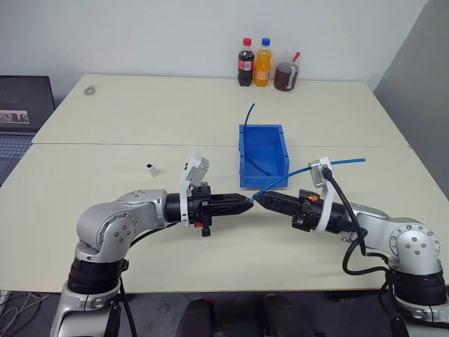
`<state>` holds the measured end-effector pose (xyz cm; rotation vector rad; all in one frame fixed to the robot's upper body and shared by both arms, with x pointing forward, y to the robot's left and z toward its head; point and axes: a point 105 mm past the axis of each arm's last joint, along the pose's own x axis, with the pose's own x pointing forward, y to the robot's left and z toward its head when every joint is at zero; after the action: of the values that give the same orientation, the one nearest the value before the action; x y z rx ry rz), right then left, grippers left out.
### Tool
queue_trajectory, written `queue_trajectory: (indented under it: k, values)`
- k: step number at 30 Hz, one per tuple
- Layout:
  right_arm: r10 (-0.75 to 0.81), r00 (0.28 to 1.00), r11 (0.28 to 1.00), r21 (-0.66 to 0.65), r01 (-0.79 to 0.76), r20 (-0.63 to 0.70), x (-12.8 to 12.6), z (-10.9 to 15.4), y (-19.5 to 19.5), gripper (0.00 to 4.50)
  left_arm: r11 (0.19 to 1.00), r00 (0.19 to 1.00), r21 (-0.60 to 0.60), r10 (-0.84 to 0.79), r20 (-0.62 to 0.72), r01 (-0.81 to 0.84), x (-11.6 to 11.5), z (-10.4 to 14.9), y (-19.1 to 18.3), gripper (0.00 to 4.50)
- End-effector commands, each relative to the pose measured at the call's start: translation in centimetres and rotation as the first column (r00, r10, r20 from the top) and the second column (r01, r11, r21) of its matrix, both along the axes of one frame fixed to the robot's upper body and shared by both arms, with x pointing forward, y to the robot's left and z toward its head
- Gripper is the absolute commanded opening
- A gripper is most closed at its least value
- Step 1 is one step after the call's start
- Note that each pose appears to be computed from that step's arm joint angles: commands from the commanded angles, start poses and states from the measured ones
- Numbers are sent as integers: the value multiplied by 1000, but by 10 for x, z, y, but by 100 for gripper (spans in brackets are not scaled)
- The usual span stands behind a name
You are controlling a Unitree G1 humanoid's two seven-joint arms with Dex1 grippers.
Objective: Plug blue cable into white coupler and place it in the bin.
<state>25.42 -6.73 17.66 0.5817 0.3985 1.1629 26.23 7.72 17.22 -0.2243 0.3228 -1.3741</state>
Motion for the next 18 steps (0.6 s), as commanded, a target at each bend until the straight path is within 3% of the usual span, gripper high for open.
queue_trajectory:
  k: [1,7,10,13,15,18]
  values:
    - [32,999,999,13,-33,42,-5,10,4,18,1000,998,-14,-24,61,25,-2,13,0,104]
    - [-11,999,1000,-2,11,50,2,9,-2,18,999,997,36,20,77,-23,3,13,19,222]
    - [-81,994,997,-15,82,68,12,6,-11,18,973,977,132,172,130,-189,14,-1,48,276]
    - [-135,988,991,-5,136,79,18,4,-17,18,918,927,185,313,205,-350,19,-10,71,359]
    - [-162,981,986,-11,164,105,23,3,-18,18,855,872,215,417,256,-472,21,-21,85,397]
    - [-237,964,971,48,233,119,38,9,-20,18,679,706,211,630,324,-703,23,-42,107,449]
